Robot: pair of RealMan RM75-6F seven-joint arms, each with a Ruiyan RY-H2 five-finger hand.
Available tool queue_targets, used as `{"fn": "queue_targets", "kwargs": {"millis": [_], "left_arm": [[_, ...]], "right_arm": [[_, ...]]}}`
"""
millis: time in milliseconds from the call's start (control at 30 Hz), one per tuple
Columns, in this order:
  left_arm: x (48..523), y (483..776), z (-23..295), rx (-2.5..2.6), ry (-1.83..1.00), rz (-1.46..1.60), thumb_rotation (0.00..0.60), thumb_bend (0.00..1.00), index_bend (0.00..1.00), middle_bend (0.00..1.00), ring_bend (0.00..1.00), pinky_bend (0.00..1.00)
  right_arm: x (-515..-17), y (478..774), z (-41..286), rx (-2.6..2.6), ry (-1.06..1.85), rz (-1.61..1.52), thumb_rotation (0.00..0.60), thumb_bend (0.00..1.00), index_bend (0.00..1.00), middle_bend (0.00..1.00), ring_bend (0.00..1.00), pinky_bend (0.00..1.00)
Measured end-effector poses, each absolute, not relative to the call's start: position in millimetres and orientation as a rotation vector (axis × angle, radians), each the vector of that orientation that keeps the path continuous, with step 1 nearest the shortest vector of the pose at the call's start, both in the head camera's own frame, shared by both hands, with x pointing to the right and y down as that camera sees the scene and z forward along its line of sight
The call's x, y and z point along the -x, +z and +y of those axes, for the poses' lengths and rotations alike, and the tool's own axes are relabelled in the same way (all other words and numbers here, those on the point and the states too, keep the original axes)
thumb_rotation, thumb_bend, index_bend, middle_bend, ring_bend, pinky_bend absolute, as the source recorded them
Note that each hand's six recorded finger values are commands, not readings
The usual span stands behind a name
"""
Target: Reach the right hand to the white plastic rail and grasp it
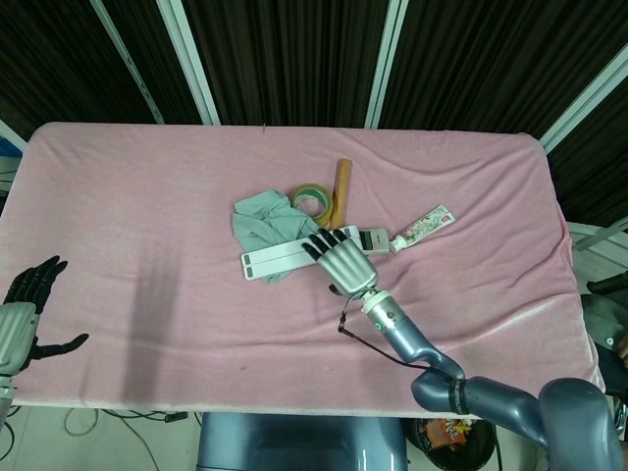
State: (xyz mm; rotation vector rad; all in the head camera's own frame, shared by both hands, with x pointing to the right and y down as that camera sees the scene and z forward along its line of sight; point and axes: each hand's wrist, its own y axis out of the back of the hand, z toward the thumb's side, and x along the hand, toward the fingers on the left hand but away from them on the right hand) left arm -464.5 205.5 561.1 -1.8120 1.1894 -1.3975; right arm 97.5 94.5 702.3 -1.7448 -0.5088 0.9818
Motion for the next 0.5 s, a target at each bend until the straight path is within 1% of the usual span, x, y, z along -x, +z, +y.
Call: {"fn": "queue_targets", "kwargs": {"millis": [267,500], "left_arm": [[465,562,205,1.822,-1.404,1.198,0.600,0.00,0.00,0.00,0.00,0.00],[465,563,204,1.831,-1.408,1.205,0.600,0.00,0.00,0.00,0.00,0.00]], "right_arm": [[-74,730,80,1.720,1.005,-0.453,0.600,0.19,0.23,0.22,0.18,0.28],[-66,750,68,1.704,1.056,-0.431,0.600,0.19,0.25,0.23,0.19,0.28]]}}
